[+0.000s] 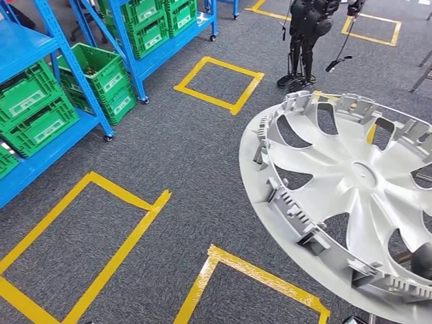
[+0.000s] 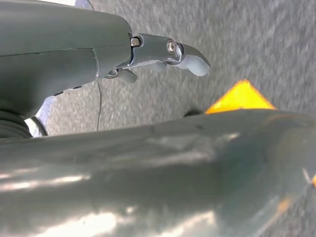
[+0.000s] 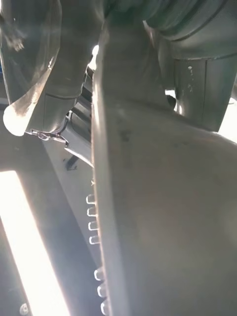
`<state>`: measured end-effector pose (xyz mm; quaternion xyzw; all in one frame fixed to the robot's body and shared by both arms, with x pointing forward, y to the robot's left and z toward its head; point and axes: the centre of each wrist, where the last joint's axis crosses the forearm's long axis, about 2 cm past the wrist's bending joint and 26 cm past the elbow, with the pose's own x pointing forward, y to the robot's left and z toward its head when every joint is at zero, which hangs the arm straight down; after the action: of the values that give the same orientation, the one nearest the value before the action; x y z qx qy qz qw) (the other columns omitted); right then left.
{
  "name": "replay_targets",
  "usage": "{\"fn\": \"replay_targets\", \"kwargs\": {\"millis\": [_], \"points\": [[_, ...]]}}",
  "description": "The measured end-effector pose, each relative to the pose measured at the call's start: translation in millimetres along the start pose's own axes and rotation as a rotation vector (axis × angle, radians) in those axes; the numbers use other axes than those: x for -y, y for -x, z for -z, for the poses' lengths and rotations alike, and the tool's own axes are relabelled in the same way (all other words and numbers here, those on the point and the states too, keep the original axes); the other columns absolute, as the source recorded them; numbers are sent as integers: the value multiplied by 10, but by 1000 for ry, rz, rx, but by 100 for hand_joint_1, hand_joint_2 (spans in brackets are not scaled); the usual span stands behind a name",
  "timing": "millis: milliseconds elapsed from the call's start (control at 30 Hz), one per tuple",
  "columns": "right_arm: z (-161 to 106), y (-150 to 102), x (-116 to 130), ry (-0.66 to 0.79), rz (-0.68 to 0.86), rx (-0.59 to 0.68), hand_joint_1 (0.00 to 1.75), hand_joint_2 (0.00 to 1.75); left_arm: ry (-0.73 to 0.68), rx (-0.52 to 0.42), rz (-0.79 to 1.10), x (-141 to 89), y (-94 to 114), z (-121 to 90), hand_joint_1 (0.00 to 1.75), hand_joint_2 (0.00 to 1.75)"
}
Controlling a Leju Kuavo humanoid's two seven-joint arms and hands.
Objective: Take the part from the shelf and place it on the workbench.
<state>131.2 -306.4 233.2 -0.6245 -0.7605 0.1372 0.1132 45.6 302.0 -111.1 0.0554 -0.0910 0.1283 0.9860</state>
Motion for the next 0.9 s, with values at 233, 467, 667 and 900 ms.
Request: {"fn": "replay_targets", "kwargs": {"millis": [233,467,667,900], "points": [[-14,1,-15,-7,3,-2,175,175,-20,-2,-19,-70,62,1,0,0],[-18,4,-22,-8,4,-3,175,175,-16,7,6,-67,68,1,0,0],[-25,3,-21,-10,6,-6,175,175,-18,8,10,-70,81,-1,0,0],[-27,2,-40,-13,7,-5,175,175,-18,9,23,-99,100,0,0,0]]}}
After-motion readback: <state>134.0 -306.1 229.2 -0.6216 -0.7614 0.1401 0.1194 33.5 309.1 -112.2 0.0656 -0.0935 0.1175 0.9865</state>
